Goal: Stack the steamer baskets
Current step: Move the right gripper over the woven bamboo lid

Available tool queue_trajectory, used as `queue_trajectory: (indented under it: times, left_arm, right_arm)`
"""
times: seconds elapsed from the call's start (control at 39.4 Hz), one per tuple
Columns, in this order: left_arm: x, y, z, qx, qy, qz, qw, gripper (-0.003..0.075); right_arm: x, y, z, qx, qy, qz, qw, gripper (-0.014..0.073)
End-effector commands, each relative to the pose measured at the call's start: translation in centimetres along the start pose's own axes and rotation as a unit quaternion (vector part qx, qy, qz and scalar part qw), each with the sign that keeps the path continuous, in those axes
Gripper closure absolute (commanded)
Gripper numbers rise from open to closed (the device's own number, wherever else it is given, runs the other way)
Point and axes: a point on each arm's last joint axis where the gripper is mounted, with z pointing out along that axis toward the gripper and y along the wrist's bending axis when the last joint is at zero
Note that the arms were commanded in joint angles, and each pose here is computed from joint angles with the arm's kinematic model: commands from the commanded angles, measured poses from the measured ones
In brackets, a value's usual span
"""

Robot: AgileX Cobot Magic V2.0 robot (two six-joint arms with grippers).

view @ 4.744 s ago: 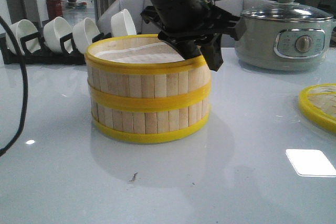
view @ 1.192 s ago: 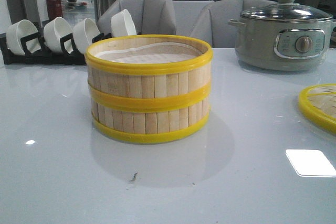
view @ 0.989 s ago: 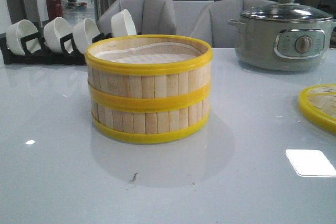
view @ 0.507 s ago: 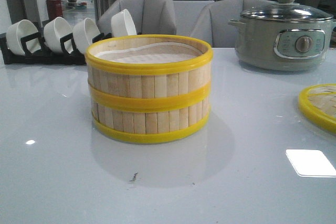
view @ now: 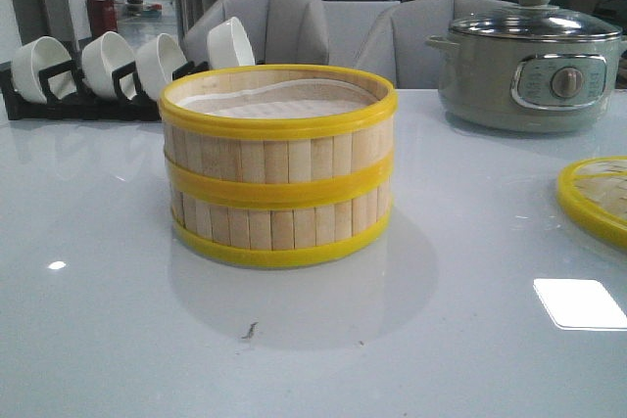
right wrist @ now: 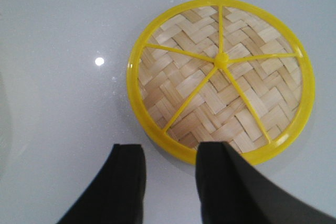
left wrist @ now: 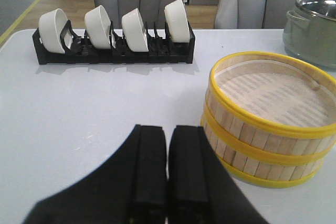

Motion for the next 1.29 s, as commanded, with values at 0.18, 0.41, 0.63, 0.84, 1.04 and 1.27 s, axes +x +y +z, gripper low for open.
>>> queue_trajectory:
  times: [0.18, 0.41, 0.63, 0.84, 1.04, 1.27]
  left_arm:
    - [-1.7, -0.2, -0.3, 0.005, -0.058, -0.004, 0.998, 0.0634]
    - [-1.7, -0.2, -0.3, 0.005, -0.058, -0.004, 0.998, 0.0634]
    - [-1.7, -0.2, -0.3, 0.005, -0.058, -0.004, 0.998, 0.0634]
    - [-1.7, -0.2, -0.3, 0.005, -0.058, -0.004, 0.998, 0.0634]
    - [-1.8, -0.2, -0.3, 0.005, -0.059, -0.004, 0.998, 0.0634]
    - [-1.8, -0.2, -0.3, 0.005, -0.059, -0.004, 0.998, 0.0634]
  right_arm:
    - [-6.1, -0.2, 3.5, 0.008, -0.009, -0.001, 1.000, 0.0236]
    - [-9.3, -1.2, 7.6, 0.021, 0.041, 0.010, 0.999, 0.0236]
    - [-9.7, -2.2, 11.1, 0.031, 0.100, 0.017, 0.994, 0.0236]
    - [-9.1, -3.9, 12.7, 0.055, 0.123, 0.011, 0.991, 0.0236]
    - [-8.7, -4.2, 13.9, 0.057, 0.127, 0.014, 0.990, 0.0236]
    - [-8.5, -4.3, 14.9, 0.056, 0.123, 0.014, 0.991, 0.0236]
